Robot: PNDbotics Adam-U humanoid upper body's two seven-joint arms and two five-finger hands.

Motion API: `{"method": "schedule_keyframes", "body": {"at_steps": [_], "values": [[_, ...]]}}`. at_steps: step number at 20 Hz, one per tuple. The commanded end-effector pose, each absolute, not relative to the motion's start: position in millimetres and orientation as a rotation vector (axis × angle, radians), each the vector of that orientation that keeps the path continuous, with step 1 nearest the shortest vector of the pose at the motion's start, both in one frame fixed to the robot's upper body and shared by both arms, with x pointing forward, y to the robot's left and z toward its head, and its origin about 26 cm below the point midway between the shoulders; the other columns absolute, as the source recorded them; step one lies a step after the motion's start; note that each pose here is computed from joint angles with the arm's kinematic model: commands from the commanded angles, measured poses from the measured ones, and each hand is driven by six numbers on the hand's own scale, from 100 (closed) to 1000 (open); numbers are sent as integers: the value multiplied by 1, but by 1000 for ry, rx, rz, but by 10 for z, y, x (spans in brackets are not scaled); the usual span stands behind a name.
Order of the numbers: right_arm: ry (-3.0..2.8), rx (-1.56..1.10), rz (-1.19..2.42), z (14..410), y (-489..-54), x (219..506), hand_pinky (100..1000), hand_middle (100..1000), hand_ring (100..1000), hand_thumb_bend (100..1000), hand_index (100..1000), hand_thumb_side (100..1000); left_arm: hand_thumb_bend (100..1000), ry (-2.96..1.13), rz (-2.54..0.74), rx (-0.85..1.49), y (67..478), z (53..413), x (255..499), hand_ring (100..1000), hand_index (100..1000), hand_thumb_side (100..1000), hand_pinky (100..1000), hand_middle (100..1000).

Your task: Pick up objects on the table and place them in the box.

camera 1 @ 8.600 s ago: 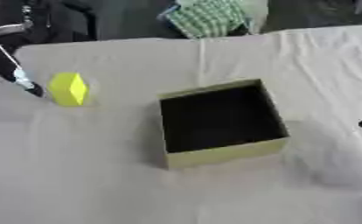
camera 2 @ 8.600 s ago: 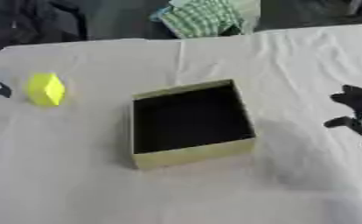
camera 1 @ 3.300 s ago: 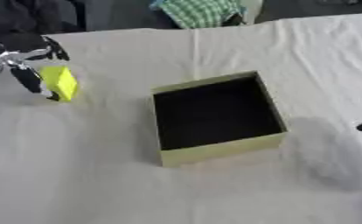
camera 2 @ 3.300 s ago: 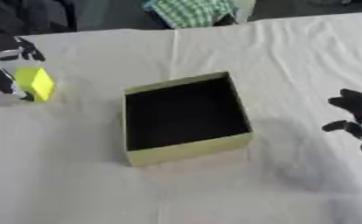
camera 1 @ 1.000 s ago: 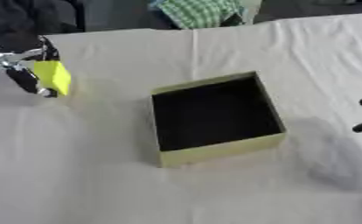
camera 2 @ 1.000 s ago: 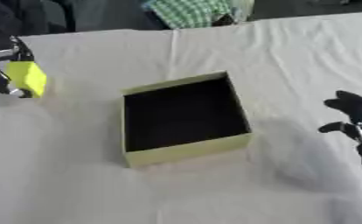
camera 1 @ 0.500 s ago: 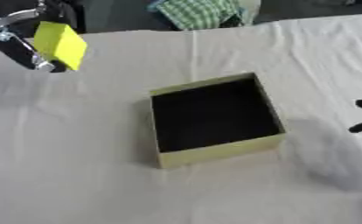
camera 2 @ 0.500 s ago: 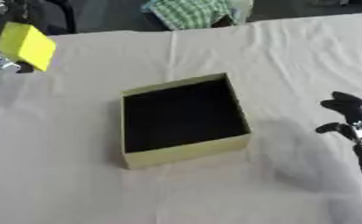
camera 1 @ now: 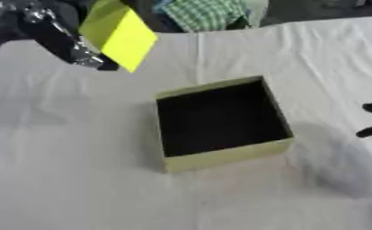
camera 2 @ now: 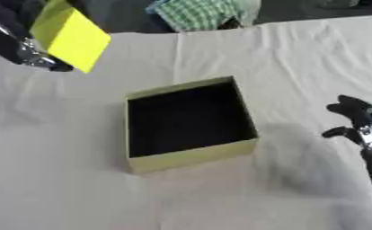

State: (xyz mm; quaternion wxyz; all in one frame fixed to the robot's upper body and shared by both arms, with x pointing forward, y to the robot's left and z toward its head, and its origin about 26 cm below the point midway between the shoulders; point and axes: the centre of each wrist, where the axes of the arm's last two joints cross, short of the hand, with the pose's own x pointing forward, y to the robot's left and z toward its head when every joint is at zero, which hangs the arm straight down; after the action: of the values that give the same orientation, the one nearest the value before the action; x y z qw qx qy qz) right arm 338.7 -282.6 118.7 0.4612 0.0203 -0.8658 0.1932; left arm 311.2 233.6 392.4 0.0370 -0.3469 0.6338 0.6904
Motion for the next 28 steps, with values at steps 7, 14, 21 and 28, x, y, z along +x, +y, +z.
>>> {"method": "schedule_keyframes", "body": {"at_steps": [7, 14, 21, 28], "values": [[-2141, 77, 513, 1244, -2777, 3401, 582, 734, 888, 100, 870, 783, 510, 1886, 2170, -840, 1821, 3861, 3285, 532, 625, 225, 682, 481], [-2143, 95, 521, 1251, -2736, 3409, 582, 734, 888, 100, 870, 787, 512, 1854, 2243, -800, 1642, 3668, 3573, 532, 627, 234, 683, 482], [-2146, 110, 528, 1259, -2703, 3416, 582, 734, 889, 100, 870, 790, 520, 1823, 2283, -838, 1580, 3517, 3785, 533, 629, 237, 682, 484], [-2148, 121, 529, 1265, -2680, 3422, 582, 734, 890, 100, 870, 790, 529, 1814, 2323, -874, 1569, 3329, 4013, 536, 632, 248, 683, 488]]}}
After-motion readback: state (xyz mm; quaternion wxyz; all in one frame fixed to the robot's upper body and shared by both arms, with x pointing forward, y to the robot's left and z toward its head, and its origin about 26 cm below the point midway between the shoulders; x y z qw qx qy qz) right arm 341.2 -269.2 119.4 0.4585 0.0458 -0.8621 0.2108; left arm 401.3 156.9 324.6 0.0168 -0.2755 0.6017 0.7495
